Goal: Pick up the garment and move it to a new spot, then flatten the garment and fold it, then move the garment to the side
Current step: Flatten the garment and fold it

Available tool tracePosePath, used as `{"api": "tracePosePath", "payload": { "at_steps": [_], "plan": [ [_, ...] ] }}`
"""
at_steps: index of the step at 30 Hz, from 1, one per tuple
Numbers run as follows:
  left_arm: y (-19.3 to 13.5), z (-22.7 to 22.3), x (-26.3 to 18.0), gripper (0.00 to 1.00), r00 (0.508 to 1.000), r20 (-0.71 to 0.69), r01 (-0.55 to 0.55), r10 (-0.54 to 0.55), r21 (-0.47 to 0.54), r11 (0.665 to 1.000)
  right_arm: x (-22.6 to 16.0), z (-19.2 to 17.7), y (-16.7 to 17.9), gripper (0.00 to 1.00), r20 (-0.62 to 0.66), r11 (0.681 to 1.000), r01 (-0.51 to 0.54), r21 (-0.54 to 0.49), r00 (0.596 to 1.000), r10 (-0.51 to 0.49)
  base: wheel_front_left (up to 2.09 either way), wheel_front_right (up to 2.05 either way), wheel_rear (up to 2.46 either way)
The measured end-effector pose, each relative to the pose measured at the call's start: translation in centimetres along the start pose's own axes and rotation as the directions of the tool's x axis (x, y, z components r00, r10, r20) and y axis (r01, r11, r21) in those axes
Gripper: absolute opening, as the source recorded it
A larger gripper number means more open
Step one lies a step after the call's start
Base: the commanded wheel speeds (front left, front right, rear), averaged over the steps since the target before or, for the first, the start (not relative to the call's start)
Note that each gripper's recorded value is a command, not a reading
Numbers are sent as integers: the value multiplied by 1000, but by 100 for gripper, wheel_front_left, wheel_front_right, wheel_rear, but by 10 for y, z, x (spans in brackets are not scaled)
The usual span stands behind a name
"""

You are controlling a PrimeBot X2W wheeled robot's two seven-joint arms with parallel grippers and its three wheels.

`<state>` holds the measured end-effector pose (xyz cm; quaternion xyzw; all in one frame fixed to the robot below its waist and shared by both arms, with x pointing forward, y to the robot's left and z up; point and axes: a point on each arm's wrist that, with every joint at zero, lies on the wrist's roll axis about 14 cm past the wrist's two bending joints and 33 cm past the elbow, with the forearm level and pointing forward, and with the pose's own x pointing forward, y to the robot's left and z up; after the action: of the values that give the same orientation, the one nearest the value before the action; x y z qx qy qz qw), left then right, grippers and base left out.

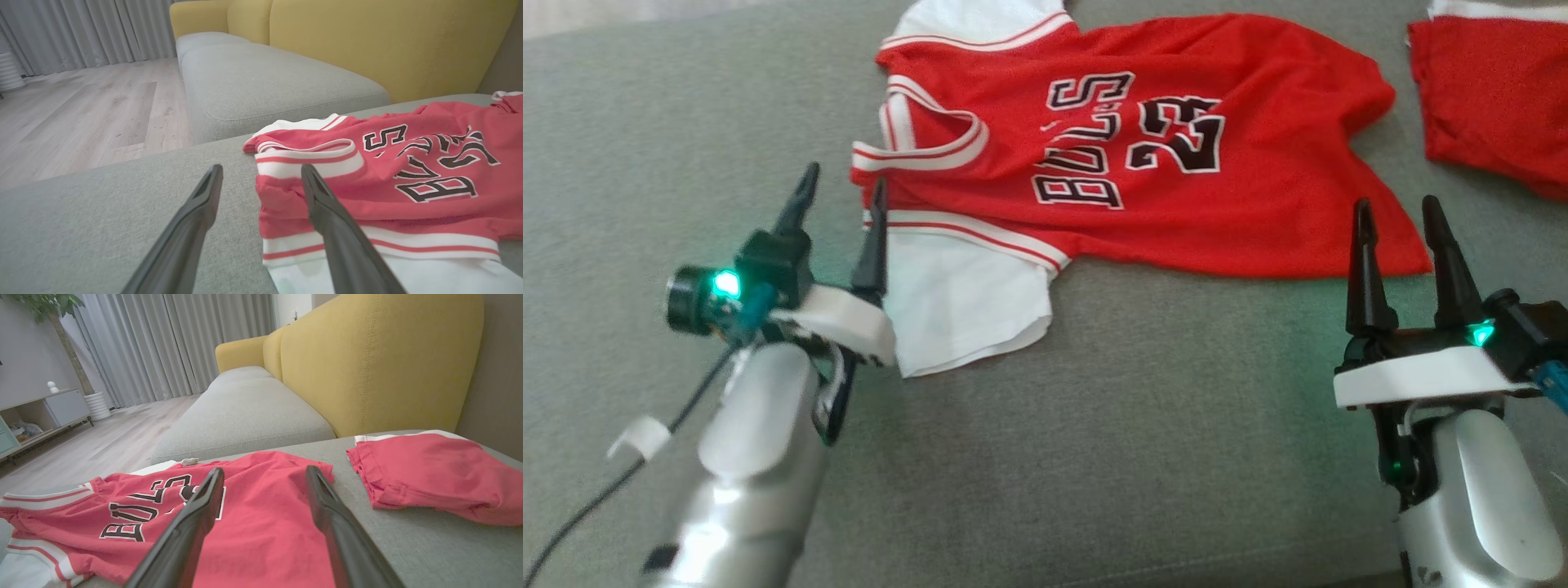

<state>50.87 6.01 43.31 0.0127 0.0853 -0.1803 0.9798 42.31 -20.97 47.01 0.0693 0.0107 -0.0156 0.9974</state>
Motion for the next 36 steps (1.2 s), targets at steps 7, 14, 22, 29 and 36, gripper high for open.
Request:
{"api": "tracePosePath", "payload": {
  "at_steps": [7, 14, 22, 29, 36],
  "plan": [
    [3, 3, -40, 100, 997, 44, -55, 57, -32, 998, 5, 7, 18, 100, 20, 999, -47, 11, 999, 47, 0, 0, 0],
    [0, -1, -74, 100, 995, 54, -83, 87, -57, 995, 5, 4, 36, 100, 6, 995, -96, 20, 995, 96, 0, 0, 0],
    [-14, -7, -71, 100, 999, 15, -34, 35, -69, 997, 3, 5, 36, 100, 4, 995, -98, 16, 995, 98, 0, 0, 0],
    [-32, -41, -66, 100, 991, -133, 16, -27, -83, 996, -1, -2, 21, 100, -15, 998, -57, 12, 998, 57, 0, 0, 0],
    [-37, -79, -73, 100, 952, -303, 26, -51, -86, 996, -3, -7, 15, 100, -31, 999, -39, 10, 999, 39, 0, 0, 0]
  ]
}}
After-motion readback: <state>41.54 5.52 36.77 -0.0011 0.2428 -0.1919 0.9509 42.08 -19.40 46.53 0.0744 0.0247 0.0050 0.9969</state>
